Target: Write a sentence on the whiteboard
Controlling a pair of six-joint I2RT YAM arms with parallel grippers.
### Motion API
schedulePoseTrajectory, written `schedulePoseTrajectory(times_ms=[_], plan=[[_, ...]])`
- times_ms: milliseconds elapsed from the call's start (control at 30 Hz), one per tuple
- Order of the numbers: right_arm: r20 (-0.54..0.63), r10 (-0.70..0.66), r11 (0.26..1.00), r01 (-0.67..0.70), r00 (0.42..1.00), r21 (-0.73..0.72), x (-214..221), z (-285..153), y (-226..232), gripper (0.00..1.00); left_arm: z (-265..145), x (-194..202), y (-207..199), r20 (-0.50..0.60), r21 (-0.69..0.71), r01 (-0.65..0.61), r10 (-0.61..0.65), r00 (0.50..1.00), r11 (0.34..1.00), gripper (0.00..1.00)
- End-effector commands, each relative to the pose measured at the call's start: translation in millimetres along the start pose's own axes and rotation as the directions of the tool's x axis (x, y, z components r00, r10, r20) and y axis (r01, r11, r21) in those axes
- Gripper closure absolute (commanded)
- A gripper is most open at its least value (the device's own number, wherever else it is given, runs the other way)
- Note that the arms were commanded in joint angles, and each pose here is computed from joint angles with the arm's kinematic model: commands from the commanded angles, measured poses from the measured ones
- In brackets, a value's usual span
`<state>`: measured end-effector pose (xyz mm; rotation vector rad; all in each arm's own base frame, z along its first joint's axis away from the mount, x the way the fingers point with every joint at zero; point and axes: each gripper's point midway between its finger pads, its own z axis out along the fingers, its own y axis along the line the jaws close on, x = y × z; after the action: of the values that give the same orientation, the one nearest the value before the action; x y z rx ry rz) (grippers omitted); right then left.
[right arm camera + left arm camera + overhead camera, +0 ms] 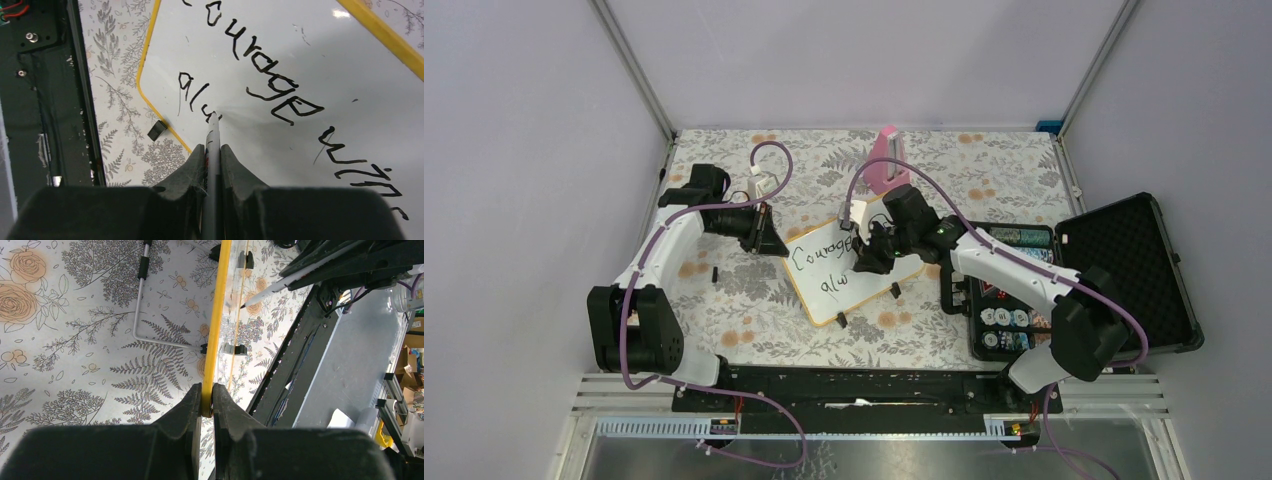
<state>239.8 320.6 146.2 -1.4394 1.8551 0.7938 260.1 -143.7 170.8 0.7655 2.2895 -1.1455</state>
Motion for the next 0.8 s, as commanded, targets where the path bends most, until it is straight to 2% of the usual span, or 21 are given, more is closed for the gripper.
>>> schedulePoseTrajectory(times_ms=[0,200,533,767], plan=[[0.063,-0.001,0.999,0.004,0.998,-0.047,-22,-17,15,1.00,3,-5,13,-0.003,-0.041,-0.072,0.072,0.997,0.997,1.00],[0.032,0.022,1.000,-0.022,0.999,-0.016,-1,-19,12,1.00,3,-5,12,-0.002,-0.040,-0.073,0.073,0.997,0.996,1.00],[0.063,0.064,0.998,-0.066,0.996,0.018,-1,-22,-1,1.00,2,-5,11,0.000,-0.043,-0.077,0.077,0.997,0.996,1.00],[0.070,0.073,0.991,-0.080,0.995,0.108,0,-19,-20,1.00,2,-5,10,0.000,-0.043,-0.077,0.077,0.997,0.996,1.00]])
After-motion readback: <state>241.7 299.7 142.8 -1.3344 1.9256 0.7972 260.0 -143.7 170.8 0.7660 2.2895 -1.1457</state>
